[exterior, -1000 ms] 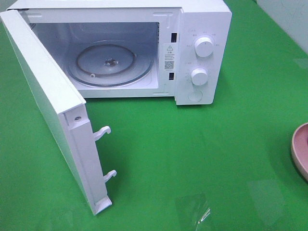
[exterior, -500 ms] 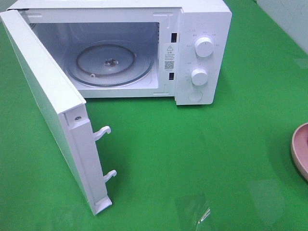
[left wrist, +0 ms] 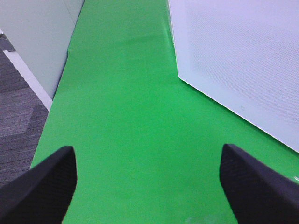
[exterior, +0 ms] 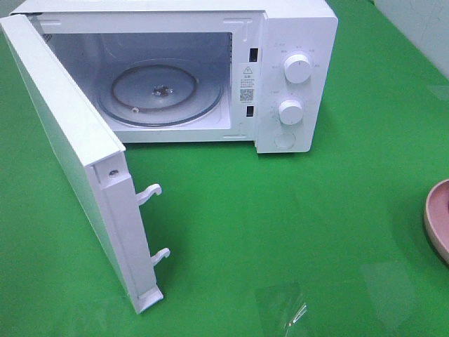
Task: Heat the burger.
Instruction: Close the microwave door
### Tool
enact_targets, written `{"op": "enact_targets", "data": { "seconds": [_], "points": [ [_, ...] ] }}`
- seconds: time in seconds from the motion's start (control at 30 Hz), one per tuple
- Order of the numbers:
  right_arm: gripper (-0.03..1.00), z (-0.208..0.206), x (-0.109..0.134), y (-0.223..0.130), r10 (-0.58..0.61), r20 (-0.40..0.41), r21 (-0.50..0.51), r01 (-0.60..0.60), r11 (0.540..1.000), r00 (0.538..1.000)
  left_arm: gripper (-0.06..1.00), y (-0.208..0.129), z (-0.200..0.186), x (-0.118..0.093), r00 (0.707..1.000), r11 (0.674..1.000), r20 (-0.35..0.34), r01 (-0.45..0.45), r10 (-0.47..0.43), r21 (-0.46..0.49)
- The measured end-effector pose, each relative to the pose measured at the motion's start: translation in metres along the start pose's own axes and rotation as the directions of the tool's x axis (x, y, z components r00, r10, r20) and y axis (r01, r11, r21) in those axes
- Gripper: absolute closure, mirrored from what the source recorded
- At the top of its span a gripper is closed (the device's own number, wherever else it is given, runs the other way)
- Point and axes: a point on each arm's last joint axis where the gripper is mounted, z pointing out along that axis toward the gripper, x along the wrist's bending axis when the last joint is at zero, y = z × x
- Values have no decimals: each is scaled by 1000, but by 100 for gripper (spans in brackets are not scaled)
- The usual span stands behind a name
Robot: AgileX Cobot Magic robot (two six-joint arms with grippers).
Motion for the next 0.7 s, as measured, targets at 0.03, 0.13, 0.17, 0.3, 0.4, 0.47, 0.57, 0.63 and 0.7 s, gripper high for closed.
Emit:
{"op": "enact_targets", "data": {
  "seconds": [0.03,0.13,0.17,0.3,0.4,0.47,0.57,0.63,0.7],
  "points": [
    [21,0,0,0,0,0,0,0,1000,1000,18,0,0,0,1000,1000,0,0,0,0],
    [21,0,0,0,0,0,0,0,1000,1000,18,0,0,0,1000,1000,0,0,0,0],
    [21,0,0,0,0,0,0,0,1000,1000,18,0,0,0,1000,1000,0,0,0,0],
    [21,0,0,0,0,0,0,0,1000,1000,18,0,0,0,1000,1000,0,0,0,0],
    [21,0,0,0,0,0,-1,0,1000,1000,18,0,0,0,1000,1000,0,0,0,0],
    [21,0,0,0,0,0,-1,0,1000,1000,18,0,0,0,1000,1000,0,0,0,0],
    [21,0,0,0,0,0,-1,0,1000,1000,18,0,0,0,1000,1000,0,0,0,0],
    [21,0,0,0,0,0,-1,0,1000,1000,18,0,0,0,1000,1000,0,0,0,0],
    [21,0,0,0,0,0,-1,0,1000,1000,18,0,0,0,1000,1000,0,0,0,0]
  ]
}}
